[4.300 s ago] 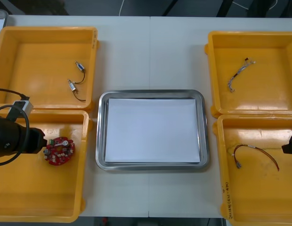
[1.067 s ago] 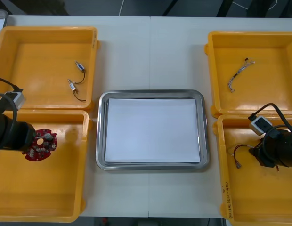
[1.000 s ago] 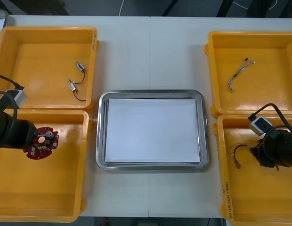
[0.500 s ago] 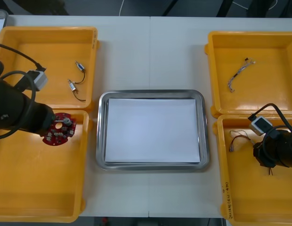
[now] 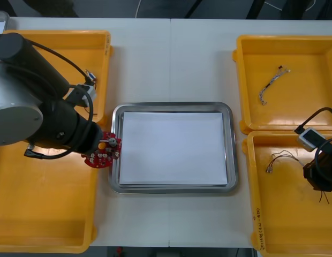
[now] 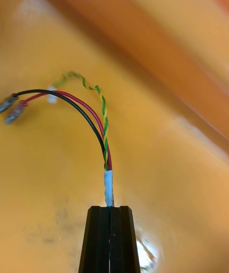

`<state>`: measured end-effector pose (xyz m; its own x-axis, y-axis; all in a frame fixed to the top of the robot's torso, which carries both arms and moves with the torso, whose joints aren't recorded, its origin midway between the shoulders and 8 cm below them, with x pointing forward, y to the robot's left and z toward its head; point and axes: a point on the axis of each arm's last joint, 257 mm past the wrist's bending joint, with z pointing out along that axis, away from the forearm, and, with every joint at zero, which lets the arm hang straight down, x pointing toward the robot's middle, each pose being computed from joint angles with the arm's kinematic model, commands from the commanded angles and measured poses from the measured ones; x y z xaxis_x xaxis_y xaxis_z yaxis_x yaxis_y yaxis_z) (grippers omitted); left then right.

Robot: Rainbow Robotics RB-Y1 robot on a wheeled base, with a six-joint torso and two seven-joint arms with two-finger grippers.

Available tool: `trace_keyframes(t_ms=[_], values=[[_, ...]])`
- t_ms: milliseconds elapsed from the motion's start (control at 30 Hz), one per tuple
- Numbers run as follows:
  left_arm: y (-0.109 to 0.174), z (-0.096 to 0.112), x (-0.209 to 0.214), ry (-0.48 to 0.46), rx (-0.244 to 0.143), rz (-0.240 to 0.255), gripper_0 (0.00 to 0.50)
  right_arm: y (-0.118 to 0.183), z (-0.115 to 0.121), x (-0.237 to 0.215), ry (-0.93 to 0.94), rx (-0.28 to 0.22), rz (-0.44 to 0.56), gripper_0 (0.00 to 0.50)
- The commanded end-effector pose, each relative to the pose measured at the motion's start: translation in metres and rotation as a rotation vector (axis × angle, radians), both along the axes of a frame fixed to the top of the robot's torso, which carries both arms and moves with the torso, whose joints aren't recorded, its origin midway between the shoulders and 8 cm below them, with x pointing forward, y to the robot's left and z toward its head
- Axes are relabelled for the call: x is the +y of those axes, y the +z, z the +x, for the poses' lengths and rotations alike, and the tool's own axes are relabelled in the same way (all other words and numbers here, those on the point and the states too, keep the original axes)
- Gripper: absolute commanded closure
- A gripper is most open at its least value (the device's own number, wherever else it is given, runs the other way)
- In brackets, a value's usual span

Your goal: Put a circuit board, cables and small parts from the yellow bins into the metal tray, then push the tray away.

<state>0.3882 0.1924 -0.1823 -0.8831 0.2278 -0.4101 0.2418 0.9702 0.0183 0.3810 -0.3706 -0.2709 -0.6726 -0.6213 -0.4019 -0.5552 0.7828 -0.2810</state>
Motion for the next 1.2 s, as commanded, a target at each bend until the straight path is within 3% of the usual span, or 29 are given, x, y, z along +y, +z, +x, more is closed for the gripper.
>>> trace_keyframes(t_ms=[33,367,700,933,1200], values=[[0.002,0.013,-0.036,-0.026,-0.046,-0.023,0.5,0.036,-0.009,-0.013,-0.023,-0.019,-0.02,0.5],[-0.026,0.018,-0.076,-0.073,-0.057,-0.036,0.5,0.085,-0.044,-0.024,-0.055,0.039,0.037,0.5],[-0.054,0.02,-0.086,-0.074,-0.031,-0.036,0.5,0.117,-0.075,-0.043,-0.094,0.068,-0.041,0.5],[-0.065,0.018,-0.086,-0.071,-0.021,-0.027,0.499,0.155,-0.051,-0.022,-0.045,-0.052,-0.056,0.5],[-0.078,0.022,-0.086,-0.059,-0.018,-0.021,0.5,0.175,-0.036,0.007,0.034,-0.11,-0.046,0.5]])
